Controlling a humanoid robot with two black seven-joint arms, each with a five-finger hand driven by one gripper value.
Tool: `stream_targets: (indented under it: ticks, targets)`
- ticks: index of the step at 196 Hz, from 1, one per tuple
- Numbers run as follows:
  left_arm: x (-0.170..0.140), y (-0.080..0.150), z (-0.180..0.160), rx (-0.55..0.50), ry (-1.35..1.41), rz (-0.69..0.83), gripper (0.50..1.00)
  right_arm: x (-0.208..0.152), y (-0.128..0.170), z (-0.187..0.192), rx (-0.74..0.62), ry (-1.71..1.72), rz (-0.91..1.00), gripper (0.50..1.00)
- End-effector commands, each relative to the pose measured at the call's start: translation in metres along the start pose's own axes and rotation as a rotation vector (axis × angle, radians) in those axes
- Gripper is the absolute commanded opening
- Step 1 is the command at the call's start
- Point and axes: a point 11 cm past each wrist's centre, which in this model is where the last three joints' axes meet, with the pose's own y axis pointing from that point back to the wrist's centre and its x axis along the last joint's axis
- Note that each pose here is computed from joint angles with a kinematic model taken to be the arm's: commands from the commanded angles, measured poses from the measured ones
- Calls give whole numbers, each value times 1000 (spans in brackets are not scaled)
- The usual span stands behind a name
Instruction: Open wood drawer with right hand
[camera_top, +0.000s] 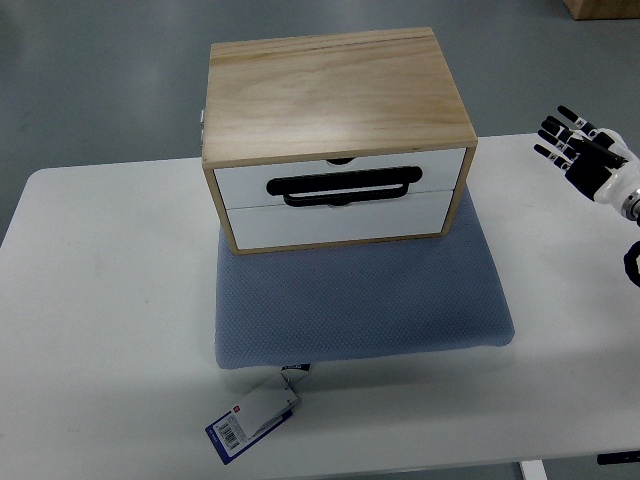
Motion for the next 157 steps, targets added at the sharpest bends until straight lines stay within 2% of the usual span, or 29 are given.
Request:
stream_targets:
  ticks: [1, 157]
  targets:
    - [0, 0, 0, 0, -1, 0, 1000, -1, 0, 0, 1, 0, -3, 934]
    - [0, 0, 0, 0, -1, 0, 1000, 5, 2, -12, 18, 14, 12, 936]
